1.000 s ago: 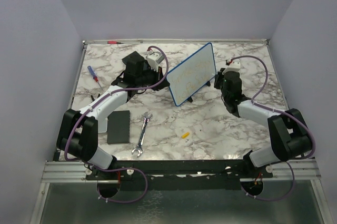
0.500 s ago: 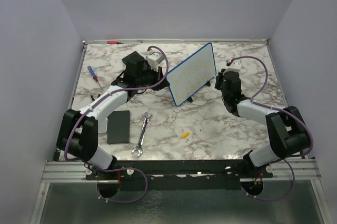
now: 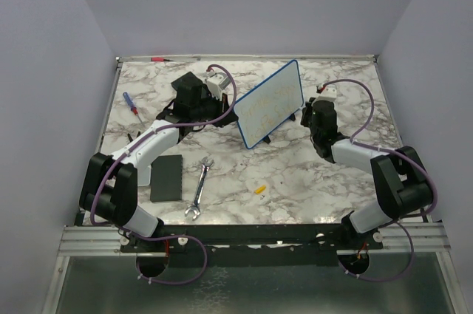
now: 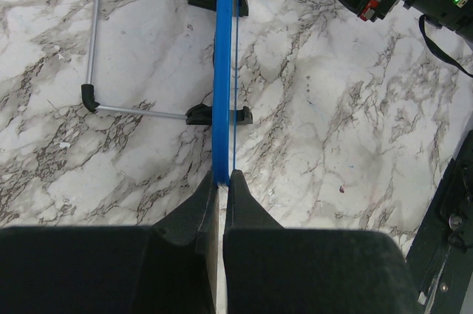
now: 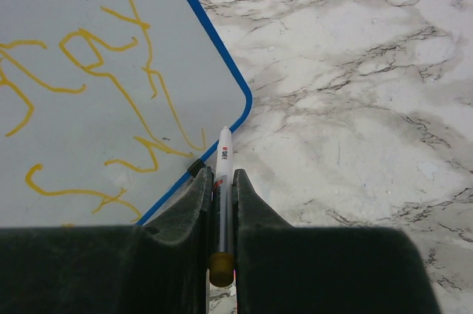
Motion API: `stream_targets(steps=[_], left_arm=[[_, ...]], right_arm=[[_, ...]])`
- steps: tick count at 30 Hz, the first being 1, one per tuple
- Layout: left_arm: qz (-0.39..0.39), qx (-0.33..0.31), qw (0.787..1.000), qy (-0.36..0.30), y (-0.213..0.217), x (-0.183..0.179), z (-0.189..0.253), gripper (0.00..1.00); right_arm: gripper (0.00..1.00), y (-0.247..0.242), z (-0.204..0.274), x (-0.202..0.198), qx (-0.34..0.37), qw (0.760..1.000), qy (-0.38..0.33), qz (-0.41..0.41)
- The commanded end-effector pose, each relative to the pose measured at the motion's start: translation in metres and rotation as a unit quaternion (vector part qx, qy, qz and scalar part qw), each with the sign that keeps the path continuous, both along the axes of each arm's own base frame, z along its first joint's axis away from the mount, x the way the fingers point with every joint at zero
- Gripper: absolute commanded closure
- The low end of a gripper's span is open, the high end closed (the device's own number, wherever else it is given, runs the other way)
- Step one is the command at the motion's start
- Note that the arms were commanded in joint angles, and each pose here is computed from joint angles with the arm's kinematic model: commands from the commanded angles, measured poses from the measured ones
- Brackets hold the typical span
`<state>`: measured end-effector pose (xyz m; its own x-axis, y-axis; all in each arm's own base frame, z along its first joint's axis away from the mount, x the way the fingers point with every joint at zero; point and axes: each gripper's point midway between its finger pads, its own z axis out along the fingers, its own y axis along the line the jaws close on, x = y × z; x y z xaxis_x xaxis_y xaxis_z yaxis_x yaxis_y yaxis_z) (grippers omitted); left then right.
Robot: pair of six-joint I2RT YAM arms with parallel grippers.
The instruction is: Write a sentence on the whiteboard
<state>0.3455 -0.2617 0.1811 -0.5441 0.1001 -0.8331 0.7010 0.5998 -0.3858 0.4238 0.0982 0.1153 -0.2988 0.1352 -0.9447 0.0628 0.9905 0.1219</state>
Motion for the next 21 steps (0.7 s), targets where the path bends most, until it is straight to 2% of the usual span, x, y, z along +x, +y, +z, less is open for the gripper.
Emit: stream_targets(steps=[1,21], left_arm=[[-0.007,0.019,1.000,0.013,0.0009,-0.0070,-0.0104,1.00],[-0.006,0.020,1.000,0.014,0.0008,-0.0066,-0.0117,1.00]], right_arm=[[0.99,0.0009,0.0093,0.0103,0.010,1.000,-0.017,-0.004],[0.99,0.0077,0.0099,0.0198,0.017,1.000,-0.021,0.005]])
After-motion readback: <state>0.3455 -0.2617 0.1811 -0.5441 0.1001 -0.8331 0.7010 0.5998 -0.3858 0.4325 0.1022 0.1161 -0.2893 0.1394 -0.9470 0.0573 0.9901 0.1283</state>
